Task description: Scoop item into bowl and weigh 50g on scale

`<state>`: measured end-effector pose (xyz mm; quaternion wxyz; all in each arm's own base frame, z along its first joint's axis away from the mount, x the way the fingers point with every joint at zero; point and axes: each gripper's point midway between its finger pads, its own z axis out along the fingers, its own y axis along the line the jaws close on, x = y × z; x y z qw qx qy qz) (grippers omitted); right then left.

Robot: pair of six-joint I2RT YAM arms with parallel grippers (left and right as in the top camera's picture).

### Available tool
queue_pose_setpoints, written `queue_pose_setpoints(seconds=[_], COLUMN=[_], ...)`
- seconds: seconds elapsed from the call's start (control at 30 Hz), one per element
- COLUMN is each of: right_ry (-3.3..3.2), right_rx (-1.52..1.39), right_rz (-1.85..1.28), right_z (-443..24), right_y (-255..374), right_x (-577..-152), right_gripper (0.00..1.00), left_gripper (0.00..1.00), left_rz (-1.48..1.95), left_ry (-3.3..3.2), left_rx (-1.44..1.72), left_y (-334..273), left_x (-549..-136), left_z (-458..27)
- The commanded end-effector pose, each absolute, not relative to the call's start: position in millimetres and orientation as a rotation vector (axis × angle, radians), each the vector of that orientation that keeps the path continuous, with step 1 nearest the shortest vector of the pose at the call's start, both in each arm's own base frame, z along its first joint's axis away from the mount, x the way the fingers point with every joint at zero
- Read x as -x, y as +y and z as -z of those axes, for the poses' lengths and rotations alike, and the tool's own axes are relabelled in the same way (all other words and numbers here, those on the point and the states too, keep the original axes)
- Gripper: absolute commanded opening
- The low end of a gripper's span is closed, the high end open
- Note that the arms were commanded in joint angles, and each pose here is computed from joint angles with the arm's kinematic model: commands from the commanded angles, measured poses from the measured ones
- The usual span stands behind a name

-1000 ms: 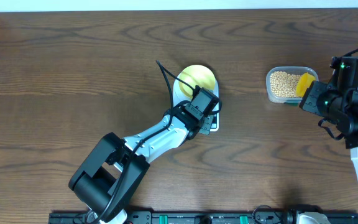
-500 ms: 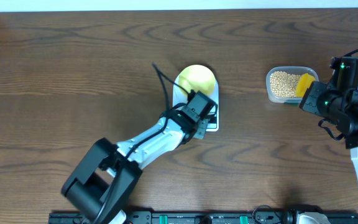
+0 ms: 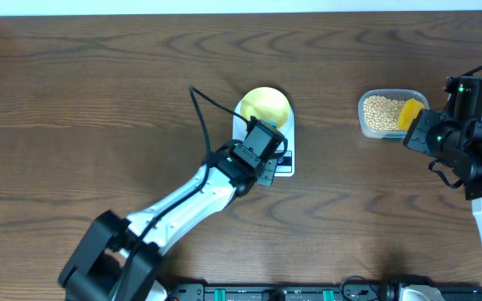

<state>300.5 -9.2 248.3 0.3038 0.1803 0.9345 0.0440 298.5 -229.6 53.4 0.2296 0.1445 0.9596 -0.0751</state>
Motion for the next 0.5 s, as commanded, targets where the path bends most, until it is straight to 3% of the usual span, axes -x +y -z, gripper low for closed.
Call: queue_pose_setpoints(seconds=[0.0,0.47], right_ry=[2.466,2.463], right_rx=[-0.462,-0.461], right_rz=[-0.121,-0.121], right_z=[-254,-254], right_y=[-9,-9], right_x=[-303,-304], right_gripper=[0.01,0.01], left_gripper=[0.07,0.07], left_rz=[0.187,0.287], left_ry=[2.699,2.692], left_rx=[-0.414,-0.429], left_y=[-228,-246], left_x=[-294,-298], left_z=[-32,-23])
